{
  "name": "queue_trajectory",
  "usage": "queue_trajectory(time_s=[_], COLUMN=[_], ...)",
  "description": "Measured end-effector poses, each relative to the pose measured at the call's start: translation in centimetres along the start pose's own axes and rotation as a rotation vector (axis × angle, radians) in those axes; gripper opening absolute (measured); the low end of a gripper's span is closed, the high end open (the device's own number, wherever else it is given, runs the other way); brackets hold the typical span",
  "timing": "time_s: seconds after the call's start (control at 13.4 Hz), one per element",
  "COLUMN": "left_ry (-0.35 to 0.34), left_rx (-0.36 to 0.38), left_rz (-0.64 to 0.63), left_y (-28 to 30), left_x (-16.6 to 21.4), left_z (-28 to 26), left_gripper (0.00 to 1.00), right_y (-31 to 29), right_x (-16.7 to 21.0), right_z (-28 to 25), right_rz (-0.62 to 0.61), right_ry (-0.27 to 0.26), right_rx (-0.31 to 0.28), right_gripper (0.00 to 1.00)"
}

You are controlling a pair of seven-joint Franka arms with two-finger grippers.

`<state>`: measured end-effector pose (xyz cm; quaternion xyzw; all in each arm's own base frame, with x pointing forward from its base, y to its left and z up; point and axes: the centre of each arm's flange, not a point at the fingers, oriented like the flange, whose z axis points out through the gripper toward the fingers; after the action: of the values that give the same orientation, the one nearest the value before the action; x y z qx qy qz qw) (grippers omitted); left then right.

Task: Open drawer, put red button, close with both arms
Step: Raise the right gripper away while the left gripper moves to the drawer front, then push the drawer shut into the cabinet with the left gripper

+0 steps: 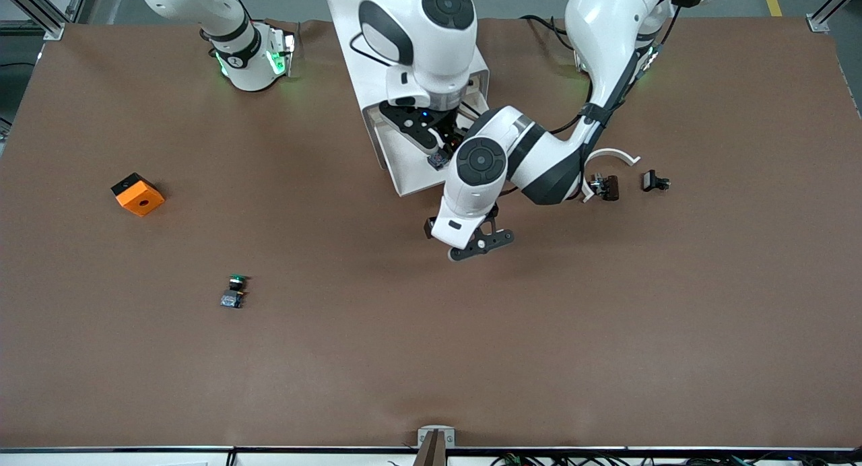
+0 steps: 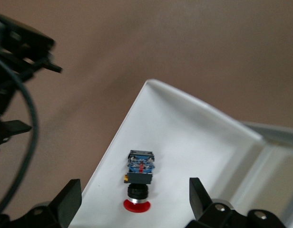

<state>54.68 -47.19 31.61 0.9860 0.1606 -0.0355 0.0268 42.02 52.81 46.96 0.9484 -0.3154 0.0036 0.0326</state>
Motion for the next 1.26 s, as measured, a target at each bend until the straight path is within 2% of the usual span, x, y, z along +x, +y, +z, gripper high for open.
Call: queue_trajectory(time_s=[0.37,0.82,1.04,1.26], left_ry=[-0.005,-0.053,-0.072,-0.09], left_rx=[0.004,0.032,0.033,0.038], left_rz=[0.047,0.054,0.036,0.014], left_y=[0.2,0.5,1.1,1.4], left_x=[-3.7,-7.9,-10.1,-11.8], left_z=[0.8,2.4,2.9,3.3], left_gripper=[1.0,1.0,1.0,1.0], right_y=[5.3,14.4,21.5,28.8], right_x=[10.5,27.4,36.1,42.2], right_z=[-10.3,-13.9,-13.5,-12.3], right_rz=[-0.215,-0.407,-0.51,-0.594], right_ry=[-0.007,-0.005,-0.046,-0.132], right_rx=[0.044,0.06,0.03,0.003], right_gripper=[1.0,1.0,1.0,1.0])
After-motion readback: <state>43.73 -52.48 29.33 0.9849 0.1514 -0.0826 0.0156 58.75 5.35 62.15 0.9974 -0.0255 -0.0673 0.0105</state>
